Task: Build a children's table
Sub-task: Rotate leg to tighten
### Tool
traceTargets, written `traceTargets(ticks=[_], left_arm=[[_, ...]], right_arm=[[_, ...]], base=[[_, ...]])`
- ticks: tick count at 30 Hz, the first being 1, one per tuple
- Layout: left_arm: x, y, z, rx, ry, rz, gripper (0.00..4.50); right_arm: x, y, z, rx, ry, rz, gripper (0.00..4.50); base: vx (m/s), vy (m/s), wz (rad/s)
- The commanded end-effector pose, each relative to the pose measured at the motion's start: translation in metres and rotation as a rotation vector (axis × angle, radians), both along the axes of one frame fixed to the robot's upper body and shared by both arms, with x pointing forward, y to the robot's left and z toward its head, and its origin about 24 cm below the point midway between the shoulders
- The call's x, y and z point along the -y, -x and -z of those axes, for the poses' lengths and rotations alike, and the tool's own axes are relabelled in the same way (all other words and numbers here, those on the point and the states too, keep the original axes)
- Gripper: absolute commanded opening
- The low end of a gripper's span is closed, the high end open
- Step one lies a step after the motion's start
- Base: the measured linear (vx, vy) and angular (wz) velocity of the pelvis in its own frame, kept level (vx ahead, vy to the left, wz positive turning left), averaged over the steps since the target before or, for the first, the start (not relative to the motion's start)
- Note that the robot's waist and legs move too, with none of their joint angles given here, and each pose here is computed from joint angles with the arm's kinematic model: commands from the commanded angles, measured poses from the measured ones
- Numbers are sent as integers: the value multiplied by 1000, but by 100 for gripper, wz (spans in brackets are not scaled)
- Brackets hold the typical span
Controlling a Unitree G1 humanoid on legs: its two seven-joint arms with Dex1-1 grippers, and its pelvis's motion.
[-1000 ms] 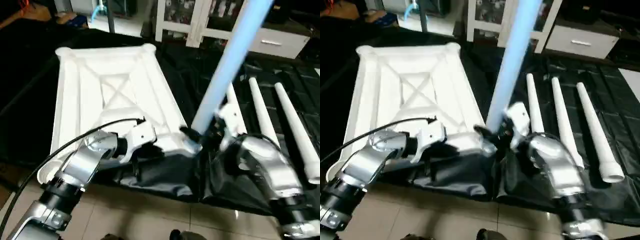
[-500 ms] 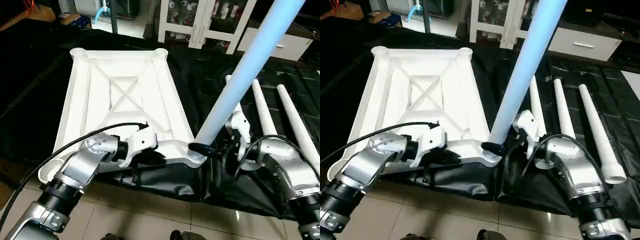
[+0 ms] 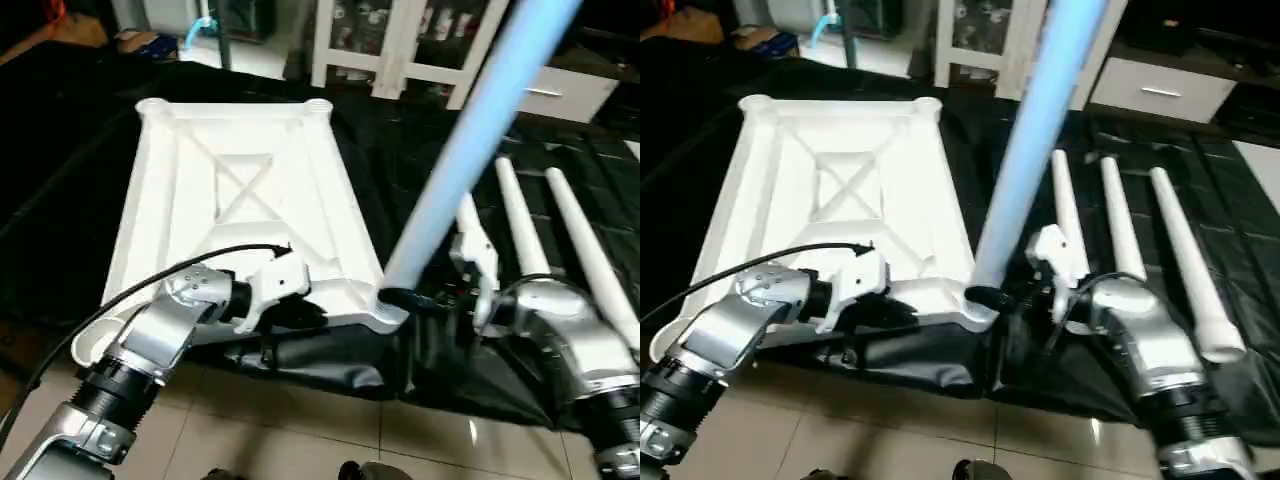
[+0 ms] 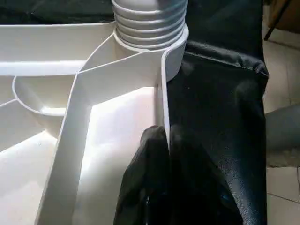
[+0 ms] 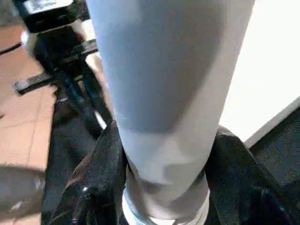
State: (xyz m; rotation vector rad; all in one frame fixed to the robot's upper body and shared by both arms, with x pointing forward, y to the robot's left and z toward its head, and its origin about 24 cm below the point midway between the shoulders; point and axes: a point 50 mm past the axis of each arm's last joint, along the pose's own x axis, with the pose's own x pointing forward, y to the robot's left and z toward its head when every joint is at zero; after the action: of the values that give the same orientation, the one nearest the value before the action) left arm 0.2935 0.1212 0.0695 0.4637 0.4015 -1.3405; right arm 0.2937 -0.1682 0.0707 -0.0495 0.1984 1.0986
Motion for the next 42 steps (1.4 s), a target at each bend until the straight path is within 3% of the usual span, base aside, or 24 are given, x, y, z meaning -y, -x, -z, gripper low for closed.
traceTargets(ticks=[1, 4, 7, 8, 9, 10, 11, 14, 15, 18, 20, 21, 23, 26, 29, 31, 33, 37, 42], left_arm=[[12, -2, 5, -36, 3, -37, 0], [16, -11, 3, -31, 14, -134, 0], [22, -30, 4, -19, 13, -348, 0], [22, -30, 4, -19, 13, -348, 0], [25, -38, 6, -8, 0, -435, 0], [26, -40, 7, -4, -2, -456, 0], [29, -42, 7, -1, -2, -472, 0], [32, -42, 6, 0, 4, -470, 0], [35, -41, 3, -10, 19, -457, 0], [34, -40, 2, -4, 15, -445, 0], [29, -38, 4, 12, -4, -427, 0], [28, -37, 5, 19, -11, -422, 0], [23, -37, 7, 20, -18, -410, 0], [20, -33, 6, 29, -12, -354, 0], [16, -21, 6, 88, -43, -165, 0], [10, -9, 8, 64, -70, -37, 0], [8, -3, 8, 35, -71, 6, 0], [2, 9, 5, -30, -37, 85, 0], [0, 8, 4, -31, -29, 87, 0]], right_arm=[[8, -10, 12, -24, 64, 231, 196], [-1, -15, 20, -36, 92, 335, 194], [-24, -29, 35, -29, 238, 597, 193], [-24, -29, 35, -29, 238, 597, 193], [-44, -36, 44, -57, 273, 750, 193], [-50, -37, 46, -64, 280, 800, 193], [-61, -40, 48, -68, 272, 865, 192], [-72, -42, 46, -46, 248, 919, 192], [-83, -44, 41, -56, 150, 881, 192], [-84, -45, 32, -8, 100, 839, 192], [-82, -44, 19, 52, 12, 758, 192], [-81, -42, 14, 63, -39, 720, 248], [-73, -38, 3, 61, -157, 637, 261], [-63, -34, -4, 88, -170, 568, 291], [-51, -27, -8, 105, -142, 411, 307], [-39, -21, -9, 82, -123, 279, 317], [-32, -19, -10, 73, -108, 225, 342], [-5, -17, -13, 76, -14, 140, 346], [6, -16, -12, 67, 32, 85, 346]], base=[[0, 0, 0], [-35, 1, -2], [-61, 7, -9], [-70, 9, -13], [-60, 12, -15], [0, 0, 0], [0, 0, 0], [0, 0, 0], [0, 0, 0], [0, 0, 0], [0, 0, 0], [0, 0, 0], [0, 0, 0], [51, 10, 6], [60, -26, 6], [66, -58, 9], [68, -62, 9], [43, -34, 4], [0, 0, 0]])
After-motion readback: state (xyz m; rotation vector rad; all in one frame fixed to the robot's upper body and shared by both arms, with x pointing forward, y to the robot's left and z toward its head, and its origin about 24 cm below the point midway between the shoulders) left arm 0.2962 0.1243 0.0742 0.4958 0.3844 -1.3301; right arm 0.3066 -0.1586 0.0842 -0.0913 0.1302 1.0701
